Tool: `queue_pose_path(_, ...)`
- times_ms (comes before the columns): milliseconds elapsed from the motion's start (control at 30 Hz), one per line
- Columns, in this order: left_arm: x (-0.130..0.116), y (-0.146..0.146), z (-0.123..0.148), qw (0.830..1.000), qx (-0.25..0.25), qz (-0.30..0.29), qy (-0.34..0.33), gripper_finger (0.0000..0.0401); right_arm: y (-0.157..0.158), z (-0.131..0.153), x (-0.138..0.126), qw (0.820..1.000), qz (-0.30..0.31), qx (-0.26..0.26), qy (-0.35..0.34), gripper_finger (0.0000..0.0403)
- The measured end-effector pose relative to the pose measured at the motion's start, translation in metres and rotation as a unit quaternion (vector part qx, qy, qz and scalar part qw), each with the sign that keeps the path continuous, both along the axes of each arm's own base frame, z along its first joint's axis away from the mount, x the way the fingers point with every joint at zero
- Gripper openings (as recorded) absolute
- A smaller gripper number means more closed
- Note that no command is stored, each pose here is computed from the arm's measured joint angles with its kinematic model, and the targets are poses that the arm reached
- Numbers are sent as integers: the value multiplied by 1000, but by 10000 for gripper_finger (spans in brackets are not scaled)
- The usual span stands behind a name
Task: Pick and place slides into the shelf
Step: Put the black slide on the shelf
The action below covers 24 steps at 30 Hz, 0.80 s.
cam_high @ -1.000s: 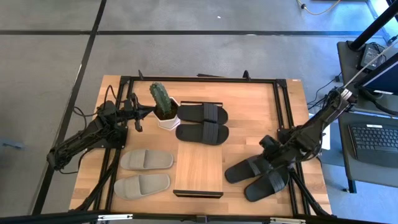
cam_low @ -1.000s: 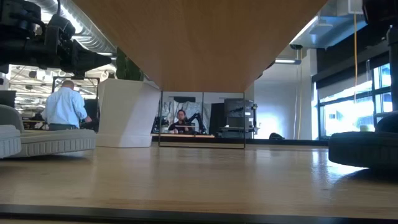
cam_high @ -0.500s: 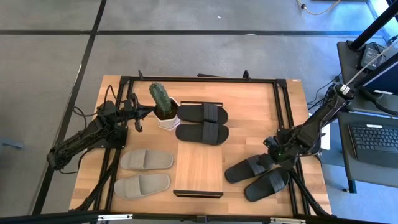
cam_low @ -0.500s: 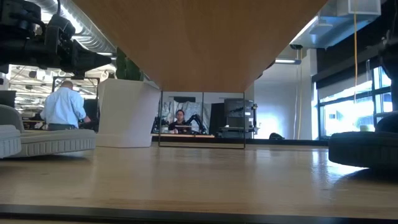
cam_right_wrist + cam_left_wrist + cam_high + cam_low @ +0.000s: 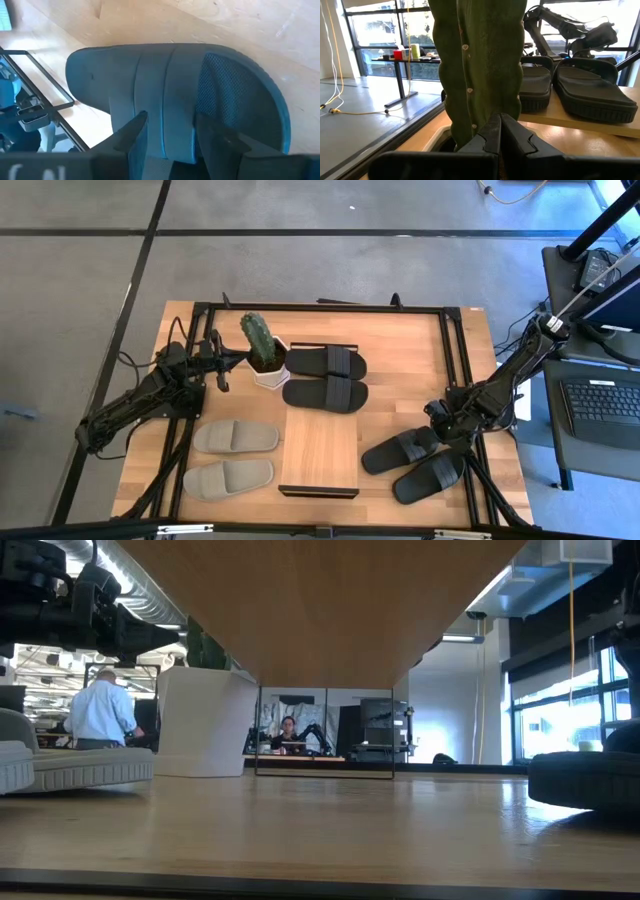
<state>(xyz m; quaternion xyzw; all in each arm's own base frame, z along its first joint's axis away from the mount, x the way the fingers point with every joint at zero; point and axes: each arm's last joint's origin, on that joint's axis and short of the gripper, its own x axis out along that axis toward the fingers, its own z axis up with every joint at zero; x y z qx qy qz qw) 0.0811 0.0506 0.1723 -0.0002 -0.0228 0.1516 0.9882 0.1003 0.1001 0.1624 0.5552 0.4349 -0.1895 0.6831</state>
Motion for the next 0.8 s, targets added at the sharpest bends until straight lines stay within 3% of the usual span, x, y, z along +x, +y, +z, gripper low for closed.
queue_pose_path(433, 0, 0, 0, 1000, 0, 0, 0, 0, 9, -8, 9, 1000, -12, 0, 4, 165)
queue_pose_path(633, 0, 0, 0, 1000, 0, 0, 0, 0, 11, -14, 11, 998, 32, -50, 6, 165)
queue_pose_path(800, 0, 0, 0, 1000, 0, 0, 0, 0, 11, -16, 11, 997, 41, -61, 9, 165)
